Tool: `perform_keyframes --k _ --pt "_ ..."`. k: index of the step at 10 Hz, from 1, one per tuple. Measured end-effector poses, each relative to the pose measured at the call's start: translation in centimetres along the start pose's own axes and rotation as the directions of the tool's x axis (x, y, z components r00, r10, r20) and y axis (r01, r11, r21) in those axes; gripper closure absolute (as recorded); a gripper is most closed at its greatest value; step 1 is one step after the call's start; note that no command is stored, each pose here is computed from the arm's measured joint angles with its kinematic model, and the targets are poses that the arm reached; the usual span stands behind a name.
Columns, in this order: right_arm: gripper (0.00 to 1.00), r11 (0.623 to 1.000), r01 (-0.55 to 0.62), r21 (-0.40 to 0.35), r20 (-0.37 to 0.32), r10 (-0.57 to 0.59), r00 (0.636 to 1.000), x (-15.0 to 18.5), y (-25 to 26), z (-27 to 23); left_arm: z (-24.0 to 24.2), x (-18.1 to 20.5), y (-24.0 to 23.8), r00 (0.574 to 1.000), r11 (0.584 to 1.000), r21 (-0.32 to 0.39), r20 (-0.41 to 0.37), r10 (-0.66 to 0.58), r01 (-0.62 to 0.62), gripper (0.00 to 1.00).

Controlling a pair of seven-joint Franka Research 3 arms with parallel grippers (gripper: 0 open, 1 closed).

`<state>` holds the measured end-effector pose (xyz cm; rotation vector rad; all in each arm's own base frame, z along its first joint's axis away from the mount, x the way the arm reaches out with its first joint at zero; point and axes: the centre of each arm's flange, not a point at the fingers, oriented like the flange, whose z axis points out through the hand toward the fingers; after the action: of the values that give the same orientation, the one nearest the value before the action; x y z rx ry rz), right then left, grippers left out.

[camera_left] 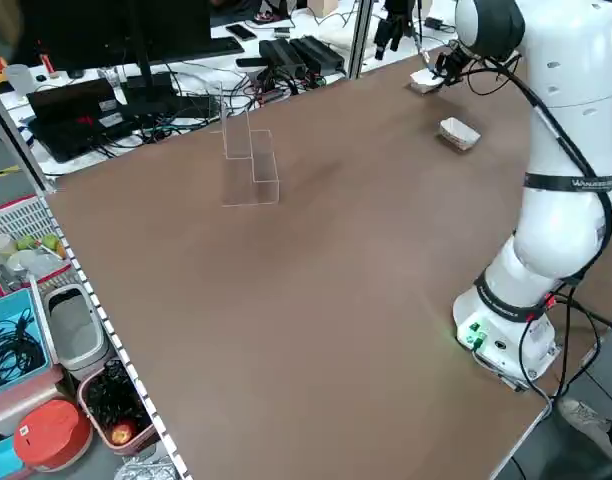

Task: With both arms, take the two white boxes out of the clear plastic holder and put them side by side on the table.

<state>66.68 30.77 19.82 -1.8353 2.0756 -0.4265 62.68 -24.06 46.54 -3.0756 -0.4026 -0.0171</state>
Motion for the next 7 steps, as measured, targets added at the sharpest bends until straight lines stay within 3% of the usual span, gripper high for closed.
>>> perform_keyframes --k 1,3,4,7 --pt "0.45 1.0 0.0 0.001 0.001 0.0 1.0 0.0 -0.1 0.0 -0.8 0.8 -2.4 1.0 1.0 -0.022 0.019 0.001 0.0 0.0" --pt "0.17 1.0 -0.002 0.01 -0.001 0.002 1.0 0.1 -0.5 -0.3 -3.3 1.9 -7.0 1.0 0.999 -0.049 0.025 -0.011 0.012 0.0" --pt "0.11 1.0 -0.004 0.017 -0.003 0.004 1.0 0.3 -1.1 -0.6 -5.1 1.9 -9.1 1.0 0.999 -0.047 0.002 -0.012 0.012 0.0" --pt "0.08 1.0 -0.008 -0.002 -0.012 0.008 1.0 0.5 -2.0 -1.4 -10.0 0.0 -13.7 0.998 0.998 -0.01 -0.009 0.058 -0.058 0.0"
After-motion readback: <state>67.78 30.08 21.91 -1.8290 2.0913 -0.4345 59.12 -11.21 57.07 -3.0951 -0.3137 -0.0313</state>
